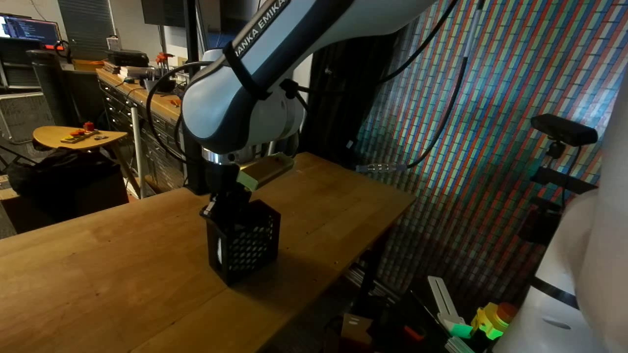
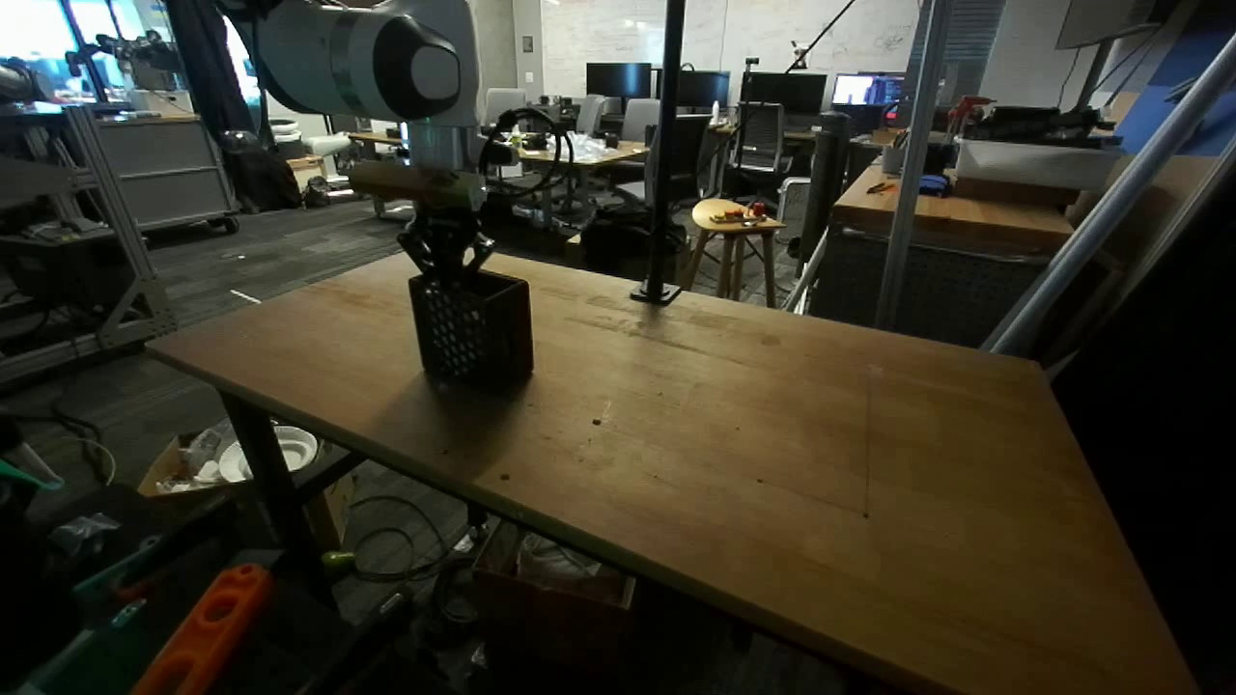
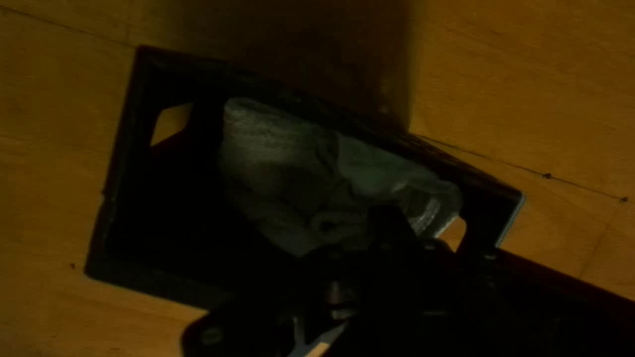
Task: Put the towel in the box
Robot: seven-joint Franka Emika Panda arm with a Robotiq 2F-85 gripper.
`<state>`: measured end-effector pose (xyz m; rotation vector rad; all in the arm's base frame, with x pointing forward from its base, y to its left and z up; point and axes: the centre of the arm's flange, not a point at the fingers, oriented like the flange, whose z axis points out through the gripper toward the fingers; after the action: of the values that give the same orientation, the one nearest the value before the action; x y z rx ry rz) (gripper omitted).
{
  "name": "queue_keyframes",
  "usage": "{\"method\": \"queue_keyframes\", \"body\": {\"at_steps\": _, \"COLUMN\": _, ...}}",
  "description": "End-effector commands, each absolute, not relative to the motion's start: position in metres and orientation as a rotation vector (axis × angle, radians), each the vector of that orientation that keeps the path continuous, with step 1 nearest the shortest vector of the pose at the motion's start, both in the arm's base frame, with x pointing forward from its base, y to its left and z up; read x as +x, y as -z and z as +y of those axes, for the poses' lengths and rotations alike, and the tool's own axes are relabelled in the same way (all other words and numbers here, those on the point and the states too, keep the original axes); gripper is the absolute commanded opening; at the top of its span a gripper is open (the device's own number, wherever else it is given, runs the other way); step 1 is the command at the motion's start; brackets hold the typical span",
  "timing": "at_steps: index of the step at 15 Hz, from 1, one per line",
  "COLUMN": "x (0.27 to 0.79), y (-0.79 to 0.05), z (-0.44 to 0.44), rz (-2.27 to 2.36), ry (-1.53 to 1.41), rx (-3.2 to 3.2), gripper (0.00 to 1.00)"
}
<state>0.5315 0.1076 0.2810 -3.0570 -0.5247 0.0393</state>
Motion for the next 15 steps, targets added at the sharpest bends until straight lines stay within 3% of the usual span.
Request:
{"method": "queue_keyframes", "body": {"at_steps": 1, "x": 0.531, "y": -0.261, "z": 0.086, "rz": -0.574, "ry": -0.063, "rx": -3.07, "gripper": 0.03}}
{"method": "queue_keyframes", "body": {"at_steps": 15, "x": 0.53, "y": -0.289, "z": 0.052, "rz": -0.53, "ry": -0.096, "rx": -3.173, "gripper": 0.03}}
